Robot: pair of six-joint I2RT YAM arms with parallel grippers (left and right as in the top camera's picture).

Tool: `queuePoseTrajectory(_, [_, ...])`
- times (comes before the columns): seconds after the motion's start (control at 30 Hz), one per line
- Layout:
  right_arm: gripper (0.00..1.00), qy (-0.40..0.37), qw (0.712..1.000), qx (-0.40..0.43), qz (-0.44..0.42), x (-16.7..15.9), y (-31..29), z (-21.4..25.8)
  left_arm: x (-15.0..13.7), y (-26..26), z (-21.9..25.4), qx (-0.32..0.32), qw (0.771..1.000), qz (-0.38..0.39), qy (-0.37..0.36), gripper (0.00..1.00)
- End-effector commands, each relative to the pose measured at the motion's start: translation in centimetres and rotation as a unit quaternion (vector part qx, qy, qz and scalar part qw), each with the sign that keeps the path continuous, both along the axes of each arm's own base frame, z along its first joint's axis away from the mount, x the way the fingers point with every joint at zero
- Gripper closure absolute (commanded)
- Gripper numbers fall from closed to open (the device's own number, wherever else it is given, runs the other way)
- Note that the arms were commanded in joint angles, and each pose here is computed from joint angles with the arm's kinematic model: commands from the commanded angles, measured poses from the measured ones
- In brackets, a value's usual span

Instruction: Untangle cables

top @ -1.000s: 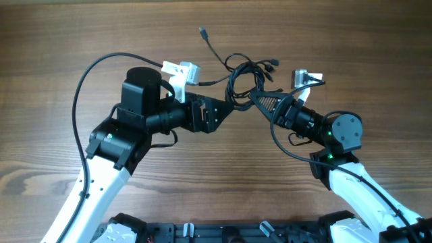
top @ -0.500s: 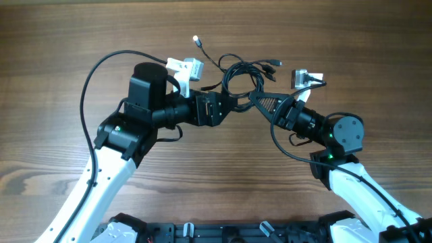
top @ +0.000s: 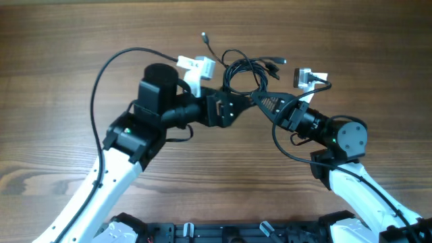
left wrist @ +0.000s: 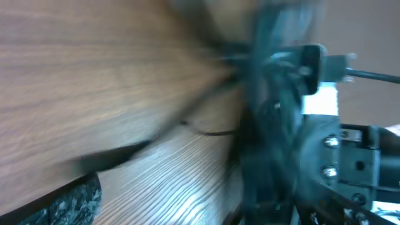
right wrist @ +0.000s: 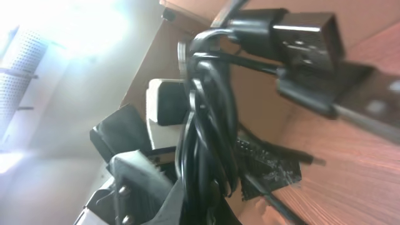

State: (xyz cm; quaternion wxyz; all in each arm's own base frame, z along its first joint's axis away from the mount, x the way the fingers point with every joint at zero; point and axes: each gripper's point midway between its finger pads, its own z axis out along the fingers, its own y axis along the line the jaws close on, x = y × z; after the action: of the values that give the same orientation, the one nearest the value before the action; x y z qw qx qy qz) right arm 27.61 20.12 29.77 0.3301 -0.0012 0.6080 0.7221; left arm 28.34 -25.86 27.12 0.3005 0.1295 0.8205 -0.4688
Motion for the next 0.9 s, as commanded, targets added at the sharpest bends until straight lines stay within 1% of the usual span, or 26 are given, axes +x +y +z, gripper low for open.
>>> queuePoseTrajectory(0.0, [0.96, -0.023, 1.000, 0.007, 0.003, -0.1, 0.0, 1.3, -0.9, -1.9, 1.4, -0.013, 0.999, -0.026, -0.023, 0.00])
queuePoseTrajectory(0.13, [0.96, -0.024, 1.000, 0.006, 0.005, -0.2, 0.0, 1.3, -1.1, -2.0, 1.4, -0.012, 0.999, -0.029, -0.021, 0.00])
queuePoseTrajectory(0.2, [0.96, -0.025, 1.000, 0.007, 0.005, -0.2, 0.0, 1.4, -0.6, -1.8, 1.3, -0.007, 1.000, -0.016, -0.026, 0.00])
queuePoseTrajectory(0.3, [0.96, -0.024, 1.000, 0.012, -0.010, 0.3, -0.3, 1.5, -0.4, -1.2, 0.6, 0.005, 1.000, -0.002, -0.011, 0.00])
queuePoseTrajectory(0.37, [0.96, -0.026, 0.999, 0.014, -0.029, 0.9, -1.0, 1.6, 0.2, -0.4, 1.0, -0.016, 0.999, 0.028, 0.024, 0.00])
queuePoseTrajectory(0.47, [0.96, -0.028, 0.997, 0.018, -0.067, 2.2, -2.8, 1.8, 1.7, 2.3, 1.4, -0.071, 0.985, 0.103, 0.122, 0.00])
queuePoseTrajectory(0.53, [0.96, -0.044, 0.995, 0.018, -0.086, 2.5, -3.5, 2.2, 1.7, 3.1, 2.0, -0.110, 0.974, 0.103, 0.171, 0.00])
queuePoseTrajectory(0.63, [0.96, -0.081, 0.991, 0.019, -0.104, 2.4, -3.8, 3.1, 1.5, 2.9, 2.3, -0.128, 0.966, 0.101, 0.200, 0.00])
queuePoseTrajectory(0.7, [0.96, -0.124, 0.985, 0.011, -0.117, 2.2, -4.0, 3.7, 0.8, 1.9, 2.4, -0.133, 0.963, 0.091, 0.214, 0.00])
queuePoseTrajectory(0.87, [0.96, -0.150, 0.980, -0.002, -0.130, 2.2, -4.0, 3.8, 0.2, 0.1, 2.8, -0.141, 0.962, 0.078, 0.218, 0.00])
